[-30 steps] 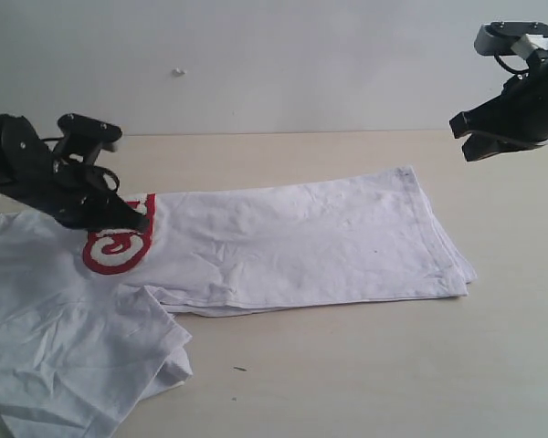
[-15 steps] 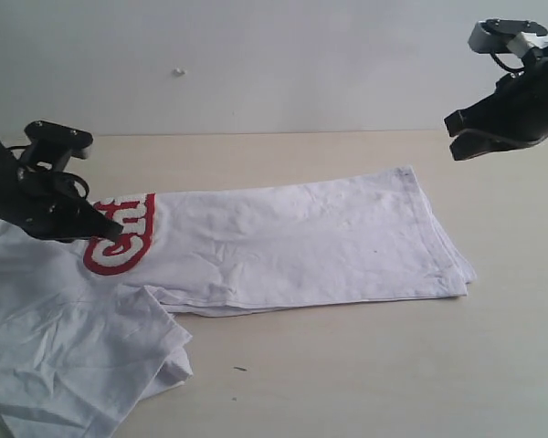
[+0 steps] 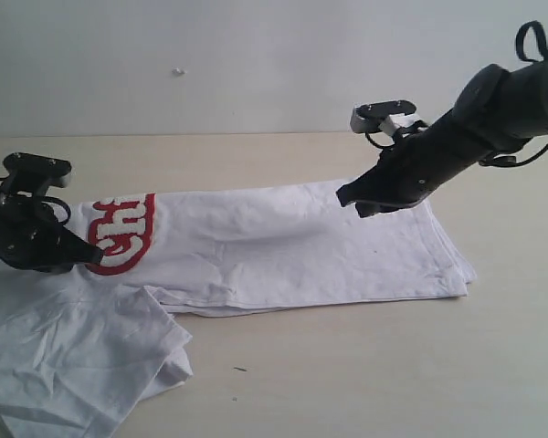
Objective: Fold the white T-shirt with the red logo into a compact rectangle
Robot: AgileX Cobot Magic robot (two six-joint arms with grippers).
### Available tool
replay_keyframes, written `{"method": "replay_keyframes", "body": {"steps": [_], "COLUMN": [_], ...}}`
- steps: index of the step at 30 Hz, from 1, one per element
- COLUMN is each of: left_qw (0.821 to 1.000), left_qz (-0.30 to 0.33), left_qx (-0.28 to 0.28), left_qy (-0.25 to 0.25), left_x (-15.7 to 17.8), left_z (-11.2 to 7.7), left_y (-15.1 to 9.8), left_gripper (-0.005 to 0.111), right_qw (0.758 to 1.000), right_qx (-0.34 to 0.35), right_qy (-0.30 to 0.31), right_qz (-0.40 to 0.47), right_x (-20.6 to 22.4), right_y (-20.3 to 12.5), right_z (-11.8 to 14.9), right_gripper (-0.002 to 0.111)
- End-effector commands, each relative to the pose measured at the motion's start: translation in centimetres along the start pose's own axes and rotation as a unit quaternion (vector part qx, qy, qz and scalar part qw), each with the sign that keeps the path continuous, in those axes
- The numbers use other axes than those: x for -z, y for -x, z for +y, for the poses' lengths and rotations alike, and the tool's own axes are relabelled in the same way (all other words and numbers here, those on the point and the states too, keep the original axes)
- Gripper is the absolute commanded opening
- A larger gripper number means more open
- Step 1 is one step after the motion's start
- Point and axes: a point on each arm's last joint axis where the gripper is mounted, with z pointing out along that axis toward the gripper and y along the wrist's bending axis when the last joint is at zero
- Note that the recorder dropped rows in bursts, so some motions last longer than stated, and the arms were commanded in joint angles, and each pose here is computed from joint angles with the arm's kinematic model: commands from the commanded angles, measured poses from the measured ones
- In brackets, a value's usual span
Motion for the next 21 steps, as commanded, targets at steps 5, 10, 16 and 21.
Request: {"method": "replay_keyframes", "body": {"steps": [5,10,16,21], "left_qw": [0.998,0.992,0.998,0.998], "left_qz": [-0.053,-0.102,-0.051,-0.003], "left_qx": [0.017,0.041,0.041,0.066], "left_qy": [0.024,0.055,0.015,0.021], "left_x": [-1.8,-1.0,-3.4,-5.8], "left_z": [2.2,4.5,4.0,6.9], "left_y": [3.5,4.4,6.1,3.9], "left_gripper": [0.000,0.000,0.000,0.000], "right_qw": [0.997,0.995,0.997,0.986], "right_qx": [-0.010,0.024,0.019,0.007], "right_qy": [-0.082,-0.099,-0.077,-0.154], "right_qz": [0.008,0.020,-0.001,0.061], "right_x": [-4.3,-5.6,-6.7,-7.9], "right_y": [2.3,2.8,4.7,2.9], "right_z": [-3.3,-3.5,-0.8,-4.5], "right_gripper": [0.000,0.000,0.000,0.000]}}
